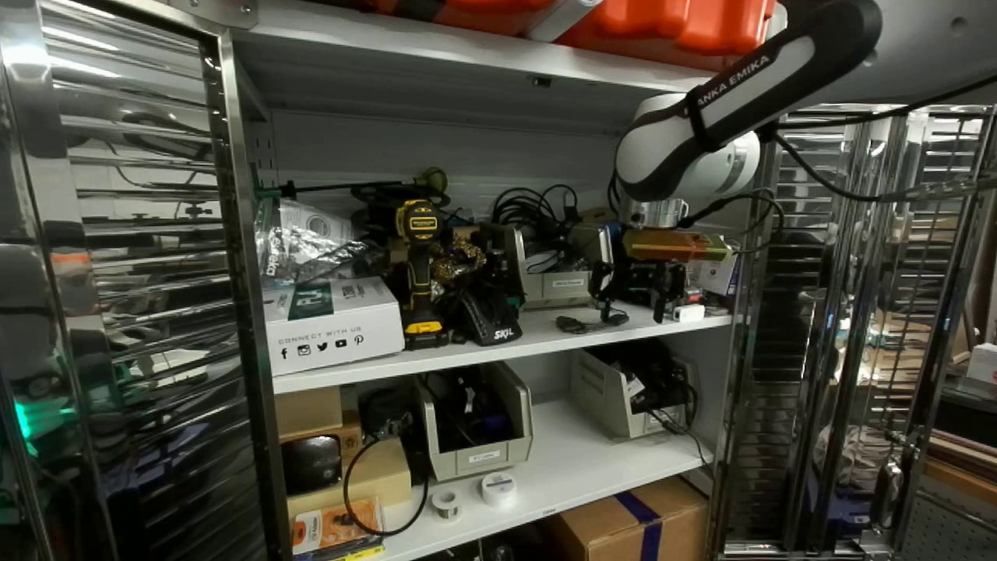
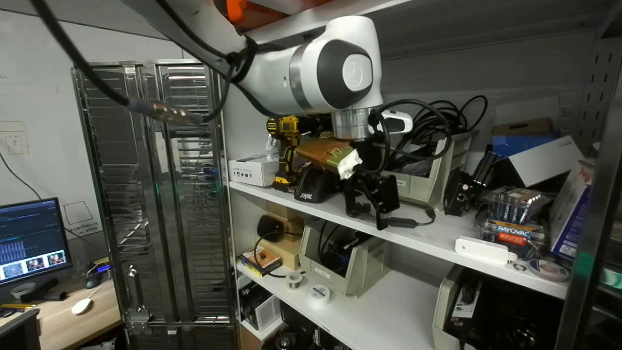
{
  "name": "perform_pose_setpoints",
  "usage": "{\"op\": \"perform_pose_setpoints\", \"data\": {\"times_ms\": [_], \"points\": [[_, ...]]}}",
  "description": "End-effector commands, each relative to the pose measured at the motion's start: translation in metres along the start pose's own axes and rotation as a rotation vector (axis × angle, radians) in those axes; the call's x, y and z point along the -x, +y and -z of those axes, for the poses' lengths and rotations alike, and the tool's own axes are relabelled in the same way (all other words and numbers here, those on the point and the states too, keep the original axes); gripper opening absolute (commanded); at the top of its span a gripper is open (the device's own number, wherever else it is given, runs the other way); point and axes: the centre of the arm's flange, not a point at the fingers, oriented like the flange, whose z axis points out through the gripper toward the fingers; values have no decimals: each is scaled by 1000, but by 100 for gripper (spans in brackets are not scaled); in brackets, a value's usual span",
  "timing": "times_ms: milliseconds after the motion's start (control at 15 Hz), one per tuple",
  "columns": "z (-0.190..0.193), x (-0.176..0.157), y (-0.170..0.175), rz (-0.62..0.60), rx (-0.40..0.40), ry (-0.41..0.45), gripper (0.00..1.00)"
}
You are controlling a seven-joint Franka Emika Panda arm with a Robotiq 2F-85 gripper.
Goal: Pick up the cable and put it in the tool box
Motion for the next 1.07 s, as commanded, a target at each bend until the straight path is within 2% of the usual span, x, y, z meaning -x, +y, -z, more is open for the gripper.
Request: {"op": "perform_pose_setpoints", "data": {"times_ms": [0, 400, 667, 867, 933, 1000], "points": [[-6, -52, -9, -99, 48, 42, 100], [-32, -82, -12, -201, 72, 75, 100], [-36, -88, -19, -224, 85, 88, 100], [-40, -88, -18, -227, 102, 68, 100], [-40, -87, -17, -226, 96, 54, 75], [-39, -86, -17, -227, 98, 41, 74]]}}
